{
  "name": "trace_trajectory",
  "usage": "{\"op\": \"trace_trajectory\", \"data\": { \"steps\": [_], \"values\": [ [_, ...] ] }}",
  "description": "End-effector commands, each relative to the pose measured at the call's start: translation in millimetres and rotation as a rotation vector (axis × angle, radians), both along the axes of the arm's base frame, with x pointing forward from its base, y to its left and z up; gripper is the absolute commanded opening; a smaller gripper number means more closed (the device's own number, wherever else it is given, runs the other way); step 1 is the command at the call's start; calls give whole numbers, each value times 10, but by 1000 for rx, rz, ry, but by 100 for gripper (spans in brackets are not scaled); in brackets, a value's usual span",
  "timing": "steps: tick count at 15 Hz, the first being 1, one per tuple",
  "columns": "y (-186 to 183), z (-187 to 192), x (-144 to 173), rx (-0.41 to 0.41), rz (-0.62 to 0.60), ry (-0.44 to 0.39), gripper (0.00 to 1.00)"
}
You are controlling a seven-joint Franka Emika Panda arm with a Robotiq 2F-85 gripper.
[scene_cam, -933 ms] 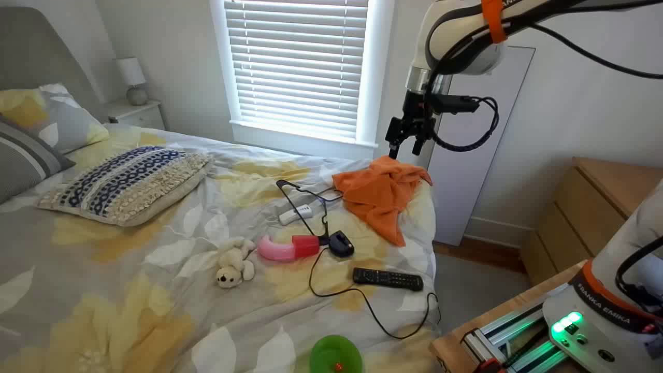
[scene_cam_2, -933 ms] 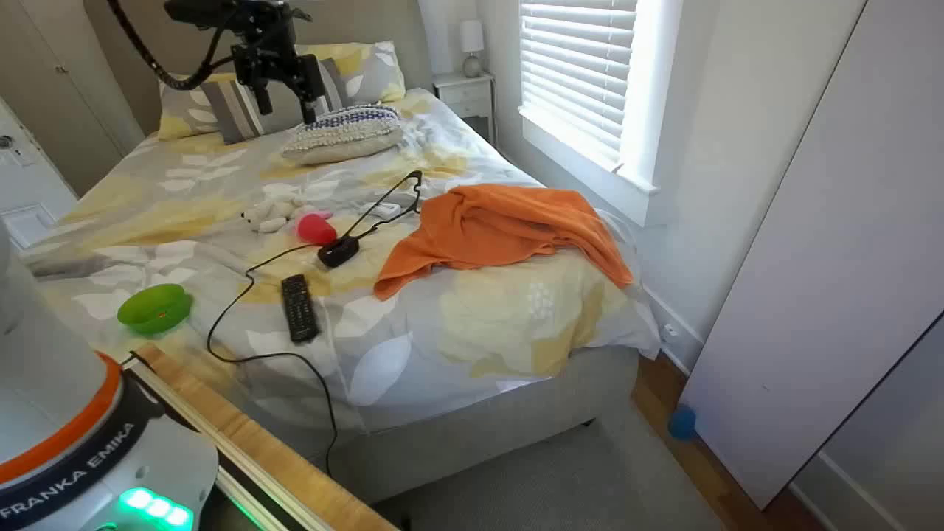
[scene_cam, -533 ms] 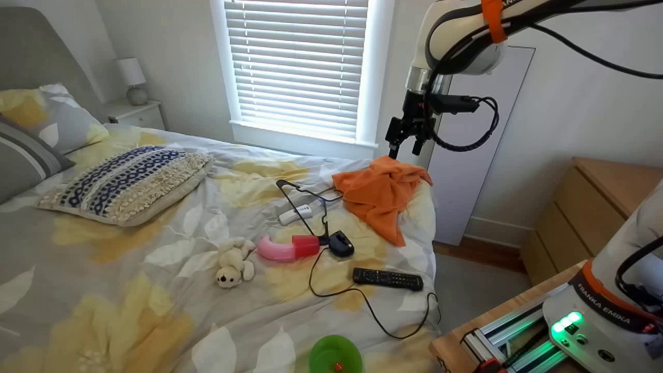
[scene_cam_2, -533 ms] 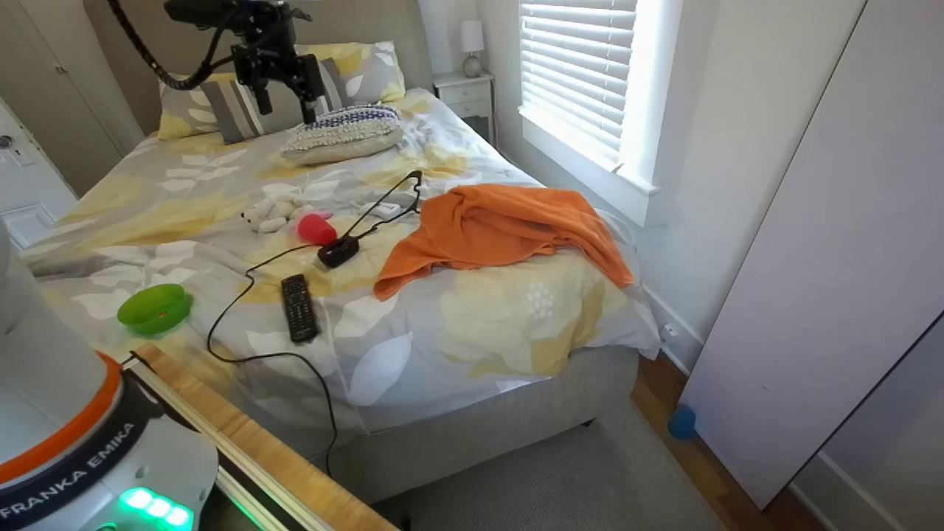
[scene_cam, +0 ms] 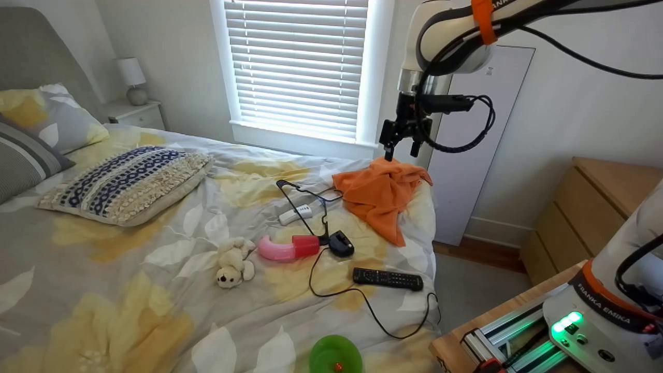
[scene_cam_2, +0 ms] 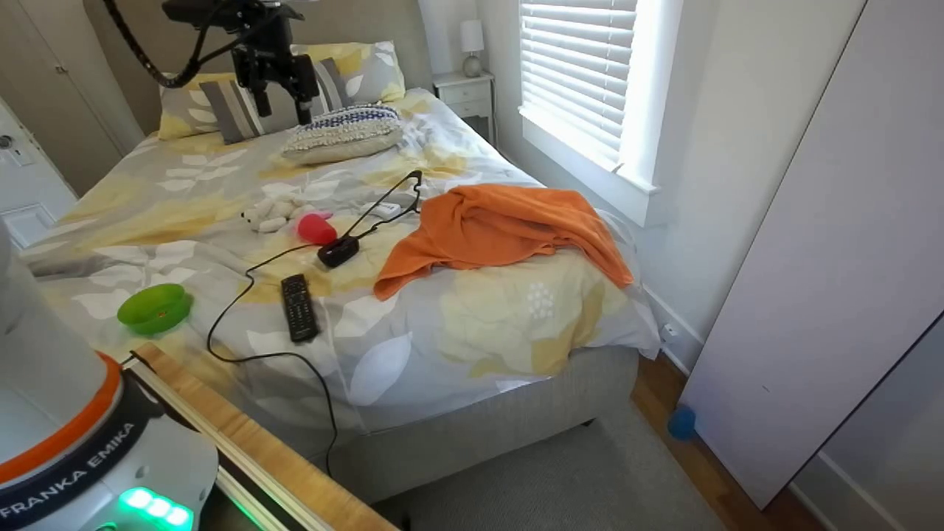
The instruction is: Place the alarm clock upright
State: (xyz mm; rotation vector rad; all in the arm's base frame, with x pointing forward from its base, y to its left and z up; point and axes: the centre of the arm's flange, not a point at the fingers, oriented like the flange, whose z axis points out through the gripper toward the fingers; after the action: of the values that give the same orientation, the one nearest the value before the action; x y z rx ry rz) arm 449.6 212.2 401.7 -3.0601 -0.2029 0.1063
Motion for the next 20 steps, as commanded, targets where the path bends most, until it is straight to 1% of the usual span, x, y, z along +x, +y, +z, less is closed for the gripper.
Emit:
{"op": "trace_trajectory", "data": {
  "steps": [1,3,4,6,7,8,9,10,11,12,14,20],
  "values": [
    [517,-112,301,-72,-70,97,100],
    [828,-257,381,-95,-90,74,100],
    [986,-380,442,-110,-111,47,100],
    [1251,-606,510,-104,-152,12,100],
    [1356,-736,544,-128,-160,-30,100],
    [1423,-873,609,-148,-171,-56,100],
    [1477,-984,656,-150,-176,-56,100],
    [1506,-1058,702,-145,-171,-46,100],
    [1334,-897,468,-132,-156,-41,100],
    [1374,-1001,515,-136,-157,-36,100],
    [1395,-1092,597,-136,-161,-29,100],
    [1407,-1051,645,-129,-165,-38,100]
  ]
}}
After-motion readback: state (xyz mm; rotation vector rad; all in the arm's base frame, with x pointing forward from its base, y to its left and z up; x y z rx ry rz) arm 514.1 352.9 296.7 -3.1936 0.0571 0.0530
